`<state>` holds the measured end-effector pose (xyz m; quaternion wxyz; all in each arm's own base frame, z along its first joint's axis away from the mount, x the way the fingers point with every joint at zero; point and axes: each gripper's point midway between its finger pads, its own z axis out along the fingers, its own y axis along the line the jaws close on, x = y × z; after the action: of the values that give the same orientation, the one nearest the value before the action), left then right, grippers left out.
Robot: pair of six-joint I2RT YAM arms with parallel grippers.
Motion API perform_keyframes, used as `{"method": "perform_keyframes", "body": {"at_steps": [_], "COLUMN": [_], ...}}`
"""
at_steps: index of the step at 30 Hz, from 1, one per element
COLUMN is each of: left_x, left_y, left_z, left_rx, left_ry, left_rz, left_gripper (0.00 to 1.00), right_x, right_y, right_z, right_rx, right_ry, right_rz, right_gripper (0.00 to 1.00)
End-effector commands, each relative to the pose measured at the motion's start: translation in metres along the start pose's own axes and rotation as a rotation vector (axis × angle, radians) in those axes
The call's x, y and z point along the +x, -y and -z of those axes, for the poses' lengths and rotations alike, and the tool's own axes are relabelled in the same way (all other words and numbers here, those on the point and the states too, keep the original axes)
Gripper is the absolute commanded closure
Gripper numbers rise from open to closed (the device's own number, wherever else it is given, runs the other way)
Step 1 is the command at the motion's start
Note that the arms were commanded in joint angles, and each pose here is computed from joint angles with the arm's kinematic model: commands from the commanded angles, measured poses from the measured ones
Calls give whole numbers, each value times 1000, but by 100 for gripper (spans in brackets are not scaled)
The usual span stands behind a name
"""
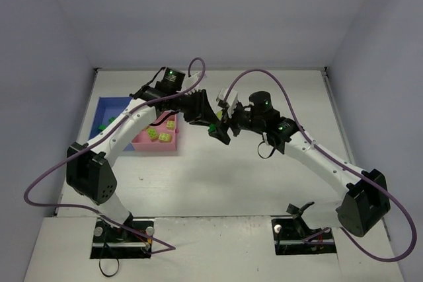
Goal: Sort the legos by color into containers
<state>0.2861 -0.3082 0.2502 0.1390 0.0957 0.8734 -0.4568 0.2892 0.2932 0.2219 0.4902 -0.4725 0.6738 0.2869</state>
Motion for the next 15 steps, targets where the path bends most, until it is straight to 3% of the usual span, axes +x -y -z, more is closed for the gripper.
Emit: {"method": "perform_keyframes", "body": {"at_steps": [1, 4, 11, 13, 15], "left_x": [-5, -5, -8, -10, -10], "left_y": [35, 36, 35, 36, 37], "left_z": [9, 11, 14, 16, 17], "left_rx": [124, 123, 112, 112, 112], "left_ry": [29, 35, 44, 46, 44], "left_rz": [-65, -75, -95, -98, -102], "left_gripper": [82, 97, 100, 100, 100], "right_x": [-49, -45, -25, -22, -17], "right_y": [4, 6, 7, 6, 6], "right_z": [6, 6, 11, 14, 15], "right_rx": [18, 27, 66, 71, 76], "right_ry": [134, 127, 88, 84, 72], "right_rz": [74, 69, 52, 50, 44], "right_gripper": [87, 84, 31, 23, 22]}}
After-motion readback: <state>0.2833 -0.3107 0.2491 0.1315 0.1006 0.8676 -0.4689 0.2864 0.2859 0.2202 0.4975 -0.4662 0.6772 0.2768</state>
